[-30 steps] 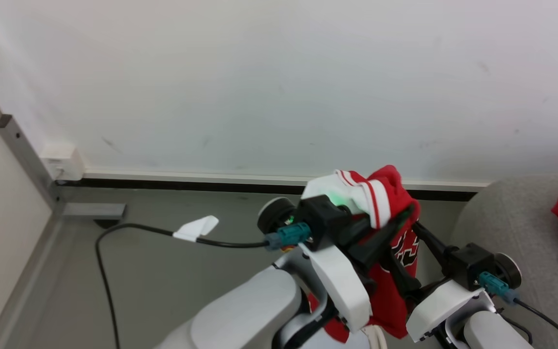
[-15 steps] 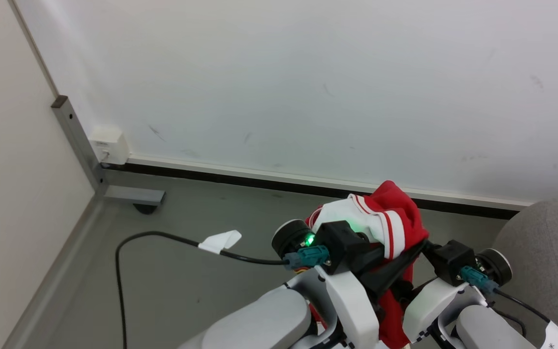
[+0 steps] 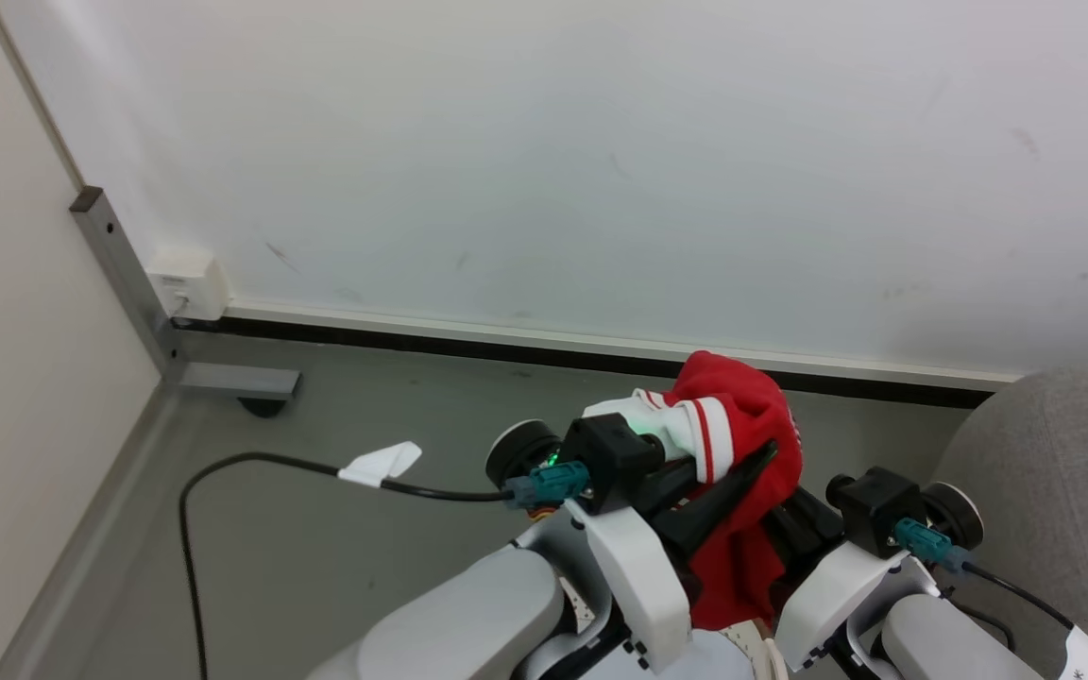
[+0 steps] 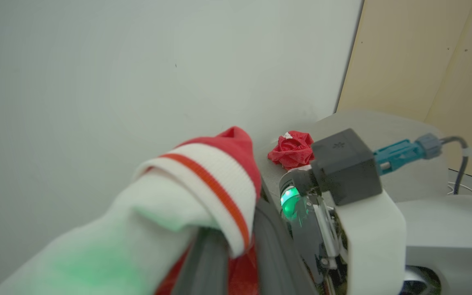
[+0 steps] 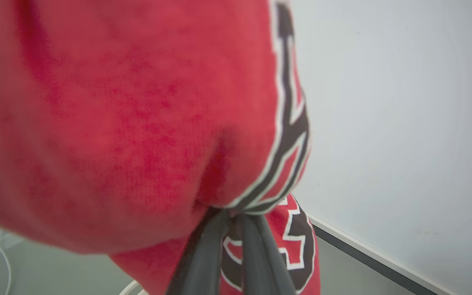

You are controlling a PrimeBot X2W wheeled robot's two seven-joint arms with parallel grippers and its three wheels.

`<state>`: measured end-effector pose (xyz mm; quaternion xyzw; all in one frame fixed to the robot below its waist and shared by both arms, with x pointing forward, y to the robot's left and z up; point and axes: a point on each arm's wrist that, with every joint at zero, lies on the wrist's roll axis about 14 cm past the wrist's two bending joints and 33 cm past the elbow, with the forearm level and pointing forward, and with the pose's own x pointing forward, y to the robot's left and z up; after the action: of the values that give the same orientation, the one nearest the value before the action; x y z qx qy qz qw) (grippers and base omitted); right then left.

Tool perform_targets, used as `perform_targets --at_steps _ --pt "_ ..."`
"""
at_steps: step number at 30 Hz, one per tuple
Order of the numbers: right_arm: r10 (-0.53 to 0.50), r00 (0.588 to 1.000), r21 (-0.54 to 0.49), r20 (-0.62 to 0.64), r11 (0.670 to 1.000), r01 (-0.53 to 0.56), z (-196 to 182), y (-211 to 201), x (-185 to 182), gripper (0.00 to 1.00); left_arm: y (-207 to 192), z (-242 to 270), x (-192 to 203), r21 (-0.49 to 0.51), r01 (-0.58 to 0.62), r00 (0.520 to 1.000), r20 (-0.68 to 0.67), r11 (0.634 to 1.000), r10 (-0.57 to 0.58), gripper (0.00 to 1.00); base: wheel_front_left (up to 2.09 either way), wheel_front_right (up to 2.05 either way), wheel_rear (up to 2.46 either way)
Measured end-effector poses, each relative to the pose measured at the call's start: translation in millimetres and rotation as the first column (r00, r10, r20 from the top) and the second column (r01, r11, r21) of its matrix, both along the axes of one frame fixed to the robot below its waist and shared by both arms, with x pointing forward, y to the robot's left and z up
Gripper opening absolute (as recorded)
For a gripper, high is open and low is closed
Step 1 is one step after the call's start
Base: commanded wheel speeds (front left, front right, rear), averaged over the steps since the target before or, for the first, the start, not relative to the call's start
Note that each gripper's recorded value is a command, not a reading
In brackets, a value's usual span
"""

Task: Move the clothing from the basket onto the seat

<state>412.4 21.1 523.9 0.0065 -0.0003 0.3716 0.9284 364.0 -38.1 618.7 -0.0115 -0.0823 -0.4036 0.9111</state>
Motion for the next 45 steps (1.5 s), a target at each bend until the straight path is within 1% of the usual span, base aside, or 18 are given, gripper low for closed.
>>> perform_targets --at_steps 5,6,7,8,9,12,14,16,22,24,30,36,40,42,45 --pt "-0.052 0.998 0.048 -0.020 0.997 0.053 -1 -19 -4 0.00 4 -8 8 -0.004 -0.022 1.000 -0.011 1.000 0.022 0.00 0.00 0.00 0.00" --pt "-0.066 0.998 0.057 -0.021 0.996 0.067 0 -24 -4 0.00 5 -9 10 -0.004 -0.028 1.000 -0.013 1.000 0.028 0.07 0.00 0.00 0.00" --pt "-0.082 0.996 0.067 -0.023 0.994 0.083 1 -30 -4 0.00 4 -11 10 -0.007 -0.025 1.000 -0.016 1.000 0.025 0.34 0.00 0.00 0.00" --pt "-0.098 0.995 0.073 -0.024 0.992 0.099 1 -36 -3 0.00 3 -12 11 -0.009 -0.025 0.999 -0.020 1.000 0.025 0.83 0.00 0.00 0.00" --pt "-0.115 0.993 0.080 -0.021 0.990 0.117 2 -42 -3 0.00 0 -13 10 -0.014 -0.017 1.000 -0.024 1.000 0.017 1.00 0.00 0.00 0.00" --pt "-0.179 0.984 0.116 -0.008 0.977 0.179 12 -64 1 0.00 -12 -8 6 -0.055 0.021 0.999 -0.025 0.998 -0.023 1.00 0.00 0.00 0.00" --pt "-0.232 0.973 0.144 0.001 0.963 0.229 19 -83 3 0.00 -21 -4 2 -0.068 0.053 0.998 -0.017 0.996 -0.054 1.00 0.00 0.00 0.00" --pt "-0.293 0.956 0.166 0.009 0.943 0.287 25 -105 5 0.00 -28 -1 -1 -0.075 0.077 0.997 -0.005 0.994 -0.077 1.00 0.00 0.00 0.00" --pt "-0.463 0.886 0.227 0.026 0.866 0.445 38 -170 -2 0.00 -49 1 -10 -0.091 0.153 0.988 0.021 0.984 -0.152 1.00 0.00 0.00 0.00" --pt "-0.515 0.857 0.231 0.034 0.838 0.494 39 -192 -9 0.00 -57 -2 -12 -0.093 0.177 0.984 0.017 0.980 -0.177 1.00 0.00 0.00 0.00" --pt "-0.661 0.748 0.264 0.057 0.733 0.627 49 -257 -36 0.00 -85 -8 -22 -0.086 0.268 0.964 0.017 0.960 -0.267 1.00 0.00 0.00 0.00" --pt "-0.779 0.622 0.283 0.078 0.615 0.736 58 -313 -73 0.00 -117 -15 -37 -0.075 0.372 0.928 0.019 0.925 -0.372 1.00 0.00 0.00 0.00" --pt "-0.836 0.544 0.280 0.070 0.539 0.794 56 -340 -100 0.00 -135 -21 -45 -0.072 0.429 0.903 0.011 0.900 -0.429 1.00 0.00 0.00 0.00" --pt "-0.856 0.512 0.277 0.067 0.509 0.815 55 -348 -111 0.00 -142 -24 -48 -0.071 0.449 0.893 0.005 0.891 -0.449 1.00 0.00 0.00 0.00" --pt "-0.878 0.474 0.267 0.064 0.473 0.839 55 -357 -124 0.00 -150 -29 -51 -0.071 0.473 0.880 -0.004 0.878 -0.474 1.00 0.00 0.00 0.00"
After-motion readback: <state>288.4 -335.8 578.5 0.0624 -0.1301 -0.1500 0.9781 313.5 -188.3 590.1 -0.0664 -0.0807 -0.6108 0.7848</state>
